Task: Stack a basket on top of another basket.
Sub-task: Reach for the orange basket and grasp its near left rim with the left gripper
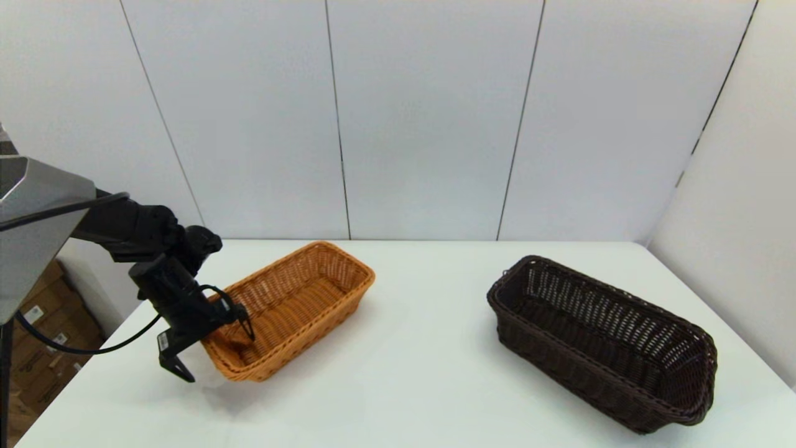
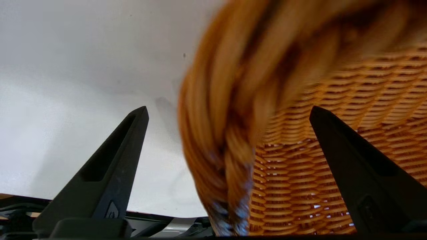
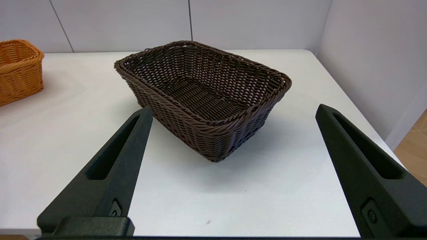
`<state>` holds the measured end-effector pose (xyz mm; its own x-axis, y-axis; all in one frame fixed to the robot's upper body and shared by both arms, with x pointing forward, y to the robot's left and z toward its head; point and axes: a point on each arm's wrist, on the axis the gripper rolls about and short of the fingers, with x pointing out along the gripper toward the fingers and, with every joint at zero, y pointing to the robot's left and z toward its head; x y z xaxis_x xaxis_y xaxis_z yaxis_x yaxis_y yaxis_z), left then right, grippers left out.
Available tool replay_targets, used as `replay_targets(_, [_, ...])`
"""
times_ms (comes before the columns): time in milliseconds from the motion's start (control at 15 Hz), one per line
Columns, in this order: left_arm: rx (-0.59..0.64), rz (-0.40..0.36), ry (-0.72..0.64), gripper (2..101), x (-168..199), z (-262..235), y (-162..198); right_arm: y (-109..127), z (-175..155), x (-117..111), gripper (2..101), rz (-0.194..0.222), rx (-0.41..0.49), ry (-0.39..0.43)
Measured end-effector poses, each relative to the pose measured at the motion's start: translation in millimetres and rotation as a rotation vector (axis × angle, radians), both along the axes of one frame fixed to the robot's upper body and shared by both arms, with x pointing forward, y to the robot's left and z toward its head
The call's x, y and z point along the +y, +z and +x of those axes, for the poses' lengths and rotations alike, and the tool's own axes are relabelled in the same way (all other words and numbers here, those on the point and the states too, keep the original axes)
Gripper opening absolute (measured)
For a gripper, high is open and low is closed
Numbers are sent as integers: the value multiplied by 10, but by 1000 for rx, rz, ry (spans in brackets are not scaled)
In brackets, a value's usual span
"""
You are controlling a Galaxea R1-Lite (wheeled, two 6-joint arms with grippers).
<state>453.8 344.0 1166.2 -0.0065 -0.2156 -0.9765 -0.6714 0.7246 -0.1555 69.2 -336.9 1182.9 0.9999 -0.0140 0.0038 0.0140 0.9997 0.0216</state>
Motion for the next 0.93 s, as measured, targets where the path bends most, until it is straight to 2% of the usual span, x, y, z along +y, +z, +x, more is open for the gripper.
replay_targets(267, [7,0,-1,978,-7,7,-27,0,0,0,971,0,0,0])
replay_targets(333, [9,0,0,936,-7,8,-32,0,0,0,971,0,0,1])
replay_targets(533, [8,-3,6,659,-3,10,-33,0,0,0,971,0,0,0])
replay_targets(800, [9,-7,7,386,-1,4,-27,0,0,0,971,0,0,0])
replay_targets(867, [4,-11,7,154,-2,7,-20,0,0,0,971,0,0,1])
replay_targets(933, [3,-15,7,156,0,4,-13,0,0,0,971,0,0,0])
